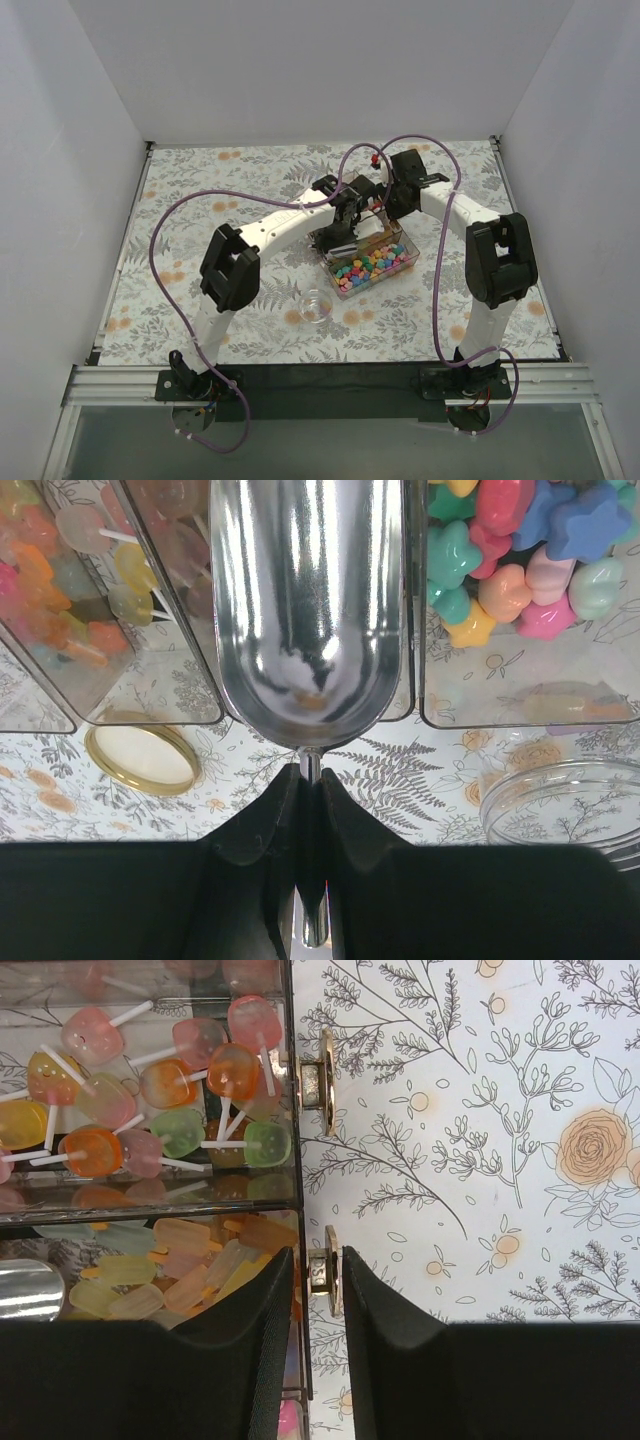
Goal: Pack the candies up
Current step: Pick up the fake candies from the storage box, then place the fake candies in the packing bottle.
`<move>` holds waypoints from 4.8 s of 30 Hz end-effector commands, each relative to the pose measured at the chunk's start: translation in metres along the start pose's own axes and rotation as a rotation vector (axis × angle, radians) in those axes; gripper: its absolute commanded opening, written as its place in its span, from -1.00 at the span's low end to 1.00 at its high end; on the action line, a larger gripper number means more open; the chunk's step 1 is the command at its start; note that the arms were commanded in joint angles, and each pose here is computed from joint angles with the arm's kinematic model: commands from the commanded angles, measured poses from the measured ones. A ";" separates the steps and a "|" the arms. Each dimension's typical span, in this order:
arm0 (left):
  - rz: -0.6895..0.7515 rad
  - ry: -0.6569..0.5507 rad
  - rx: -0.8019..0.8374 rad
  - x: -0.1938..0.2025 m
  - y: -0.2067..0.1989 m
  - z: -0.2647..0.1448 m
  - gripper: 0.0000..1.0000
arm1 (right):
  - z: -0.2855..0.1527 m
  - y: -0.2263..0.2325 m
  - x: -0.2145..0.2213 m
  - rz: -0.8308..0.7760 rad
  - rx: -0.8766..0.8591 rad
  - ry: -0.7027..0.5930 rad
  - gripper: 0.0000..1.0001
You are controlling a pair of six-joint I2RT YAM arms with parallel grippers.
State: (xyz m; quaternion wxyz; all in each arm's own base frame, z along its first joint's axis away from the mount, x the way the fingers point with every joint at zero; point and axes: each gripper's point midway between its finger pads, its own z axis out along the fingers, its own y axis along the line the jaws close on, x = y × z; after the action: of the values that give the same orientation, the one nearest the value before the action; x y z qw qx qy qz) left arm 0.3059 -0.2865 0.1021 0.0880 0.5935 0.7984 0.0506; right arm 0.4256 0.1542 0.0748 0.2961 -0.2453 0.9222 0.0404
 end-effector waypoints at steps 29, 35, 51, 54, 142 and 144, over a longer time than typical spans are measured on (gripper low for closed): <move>-0.009 -0.007 0.059 -0.026 -0.011 0.031 -1.00 | 0.003 0.025 -0.005 0.032 -0.105 -0.039 -0.97; -0.021 -0.046 0.065 -0.041 -0.009 0.037 -1.00 | 0.001 0.036 -0.010 0.058 -0.163 -0.061 -0.97; -0.138 -0.223 0.063 -0.101 -0.003 0.052 -1.00 | 0.000 0.060 -0.019 0.128 -0.289 -0.110 -0.97; -0.156 -0.266 0.101 -0.112 -0.009 0.056 -1.00 | 0.000 0.060 -0.017 0.153 -0.295 -0.108 -0.97; -0.022 -0.197 0.022 0.174 -0.083 -0.085 -1.00 | -0.141 0.060 0.042 0.284 -0.271 -0.248 0.32; -0.010 -0.196 0.011 0.173 -0.081 -0.088 -1.00 | -0.139 0.061 0.043 0.285 -0.274 -0.241 0.32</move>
State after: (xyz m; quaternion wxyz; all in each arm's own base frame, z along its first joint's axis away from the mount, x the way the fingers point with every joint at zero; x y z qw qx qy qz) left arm 0.1624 -0.1498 0.1425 0.1555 0.5865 0.7942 -0.0325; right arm 0.2908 0.1589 0.1615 0.3551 -0.1376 0.8923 0.2423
